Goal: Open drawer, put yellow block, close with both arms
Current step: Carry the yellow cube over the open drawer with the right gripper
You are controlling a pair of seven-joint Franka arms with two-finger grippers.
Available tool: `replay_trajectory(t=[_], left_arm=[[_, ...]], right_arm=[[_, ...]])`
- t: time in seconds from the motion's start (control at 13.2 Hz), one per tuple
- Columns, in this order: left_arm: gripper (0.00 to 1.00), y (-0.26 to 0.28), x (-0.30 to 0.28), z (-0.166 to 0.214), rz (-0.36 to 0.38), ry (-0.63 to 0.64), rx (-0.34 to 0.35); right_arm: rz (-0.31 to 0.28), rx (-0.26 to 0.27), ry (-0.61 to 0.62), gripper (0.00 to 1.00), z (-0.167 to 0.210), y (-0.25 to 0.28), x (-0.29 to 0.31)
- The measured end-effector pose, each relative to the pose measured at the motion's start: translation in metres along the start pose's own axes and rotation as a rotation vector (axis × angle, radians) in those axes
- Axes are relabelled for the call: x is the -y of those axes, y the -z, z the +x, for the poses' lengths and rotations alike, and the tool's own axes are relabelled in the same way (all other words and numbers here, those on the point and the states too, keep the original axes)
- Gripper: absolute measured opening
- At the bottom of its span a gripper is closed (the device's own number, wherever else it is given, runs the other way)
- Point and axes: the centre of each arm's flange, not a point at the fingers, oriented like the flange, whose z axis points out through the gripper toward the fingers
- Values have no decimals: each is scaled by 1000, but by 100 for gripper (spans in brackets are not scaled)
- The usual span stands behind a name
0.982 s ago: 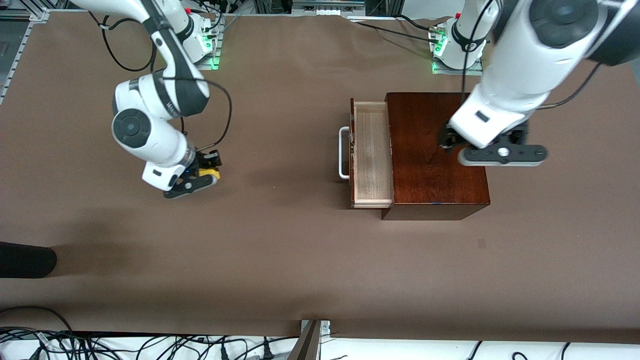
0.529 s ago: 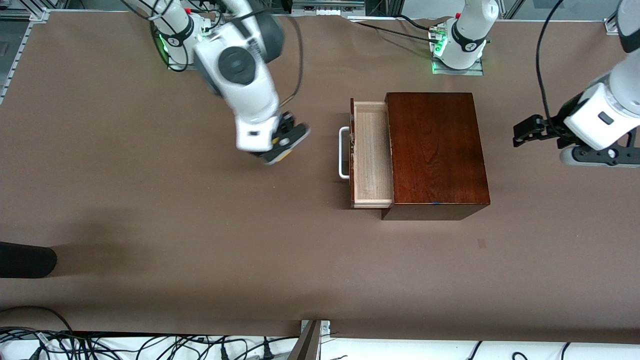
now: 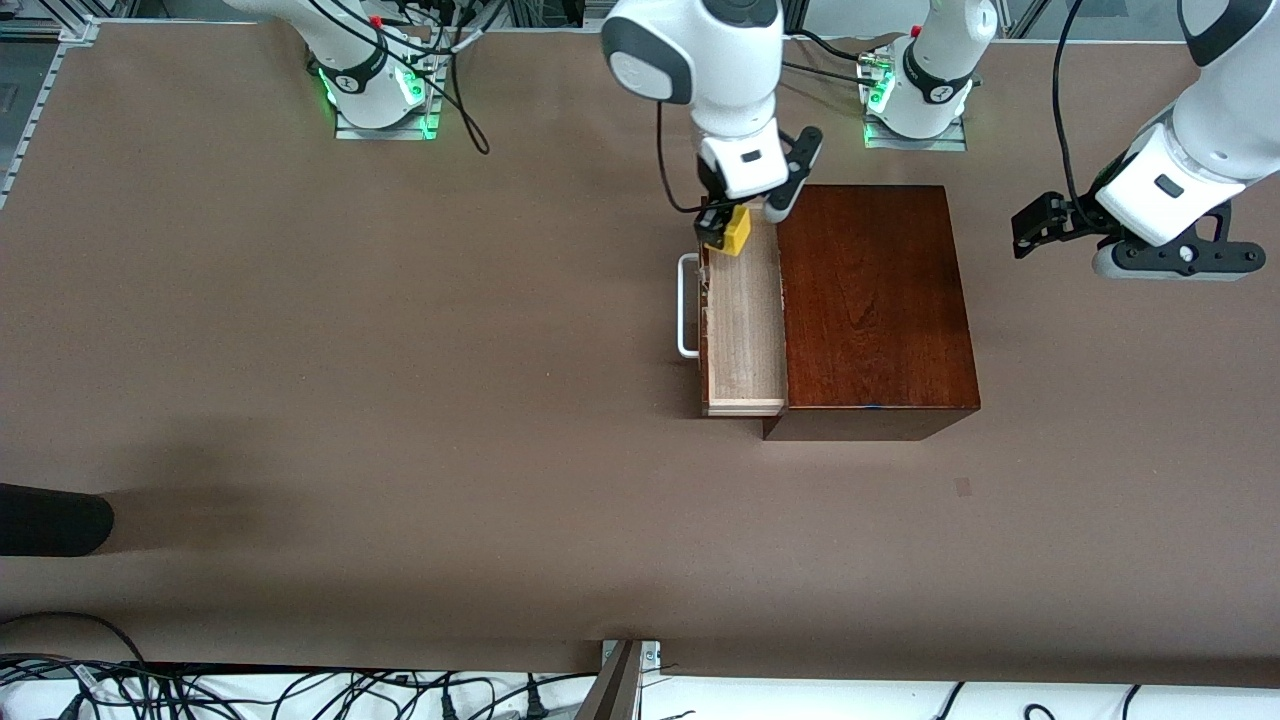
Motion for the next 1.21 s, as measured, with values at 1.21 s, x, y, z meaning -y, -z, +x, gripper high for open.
replay_trajectory(t=[1.21], left_arm=[[100, 9, 7, 2, -2, -96, -18]], right_arm=[[-94, 59, 451, 56, 11, -101, 11]])
